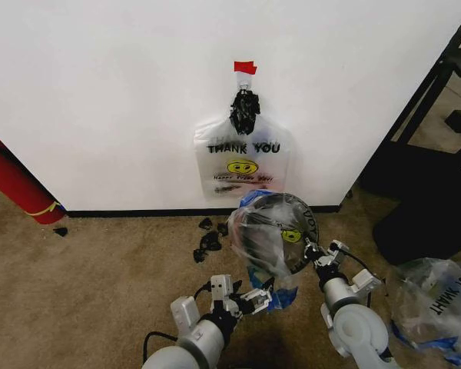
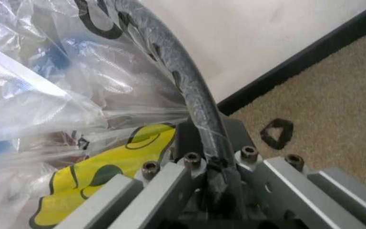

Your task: Pick up the garbage bag from the wall and place it over the trash bin.

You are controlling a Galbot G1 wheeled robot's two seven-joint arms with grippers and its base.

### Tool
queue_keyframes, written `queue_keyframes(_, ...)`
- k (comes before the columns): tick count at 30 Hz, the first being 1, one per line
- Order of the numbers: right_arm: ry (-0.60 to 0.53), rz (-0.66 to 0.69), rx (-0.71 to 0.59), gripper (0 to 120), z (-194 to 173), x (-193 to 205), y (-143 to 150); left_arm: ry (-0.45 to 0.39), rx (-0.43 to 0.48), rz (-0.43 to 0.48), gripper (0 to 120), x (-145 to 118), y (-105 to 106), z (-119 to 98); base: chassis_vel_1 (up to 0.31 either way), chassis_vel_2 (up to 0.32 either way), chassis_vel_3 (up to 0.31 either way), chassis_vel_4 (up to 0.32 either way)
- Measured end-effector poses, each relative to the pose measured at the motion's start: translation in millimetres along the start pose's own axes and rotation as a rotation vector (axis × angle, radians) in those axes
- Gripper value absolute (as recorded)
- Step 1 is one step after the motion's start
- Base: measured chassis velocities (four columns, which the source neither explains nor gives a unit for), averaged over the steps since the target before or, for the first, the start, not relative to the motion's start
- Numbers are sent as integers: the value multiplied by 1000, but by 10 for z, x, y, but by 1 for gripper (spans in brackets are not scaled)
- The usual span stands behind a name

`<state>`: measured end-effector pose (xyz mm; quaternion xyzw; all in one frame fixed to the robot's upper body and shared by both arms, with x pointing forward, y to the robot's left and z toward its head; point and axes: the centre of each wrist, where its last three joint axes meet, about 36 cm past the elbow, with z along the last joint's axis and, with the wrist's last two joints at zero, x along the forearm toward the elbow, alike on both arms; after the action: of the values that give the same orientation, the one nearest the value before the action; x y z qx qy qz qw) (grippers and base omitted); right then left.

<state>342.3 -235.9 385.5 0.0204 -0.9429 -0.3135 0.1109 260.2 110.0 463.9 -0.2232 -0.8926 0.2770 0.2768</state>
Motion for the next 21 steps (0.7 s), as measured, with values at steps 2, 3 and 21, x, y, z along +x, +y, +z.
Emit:
queue_keyframes(2,-2,-3,2,0,-4,7,9,3,-4,-4,95,-19,10,13,0,0,0,0)
queue_keyframes(3,-4,-6,3,0,-12,12,17,6,-7,-10,89,-31,24,26,0,0,0,0)
queue_keyframes(21,-9,3,-1,0,-74,19,53,1,-47,-50,21,-60,163,80,0,0,0,0)
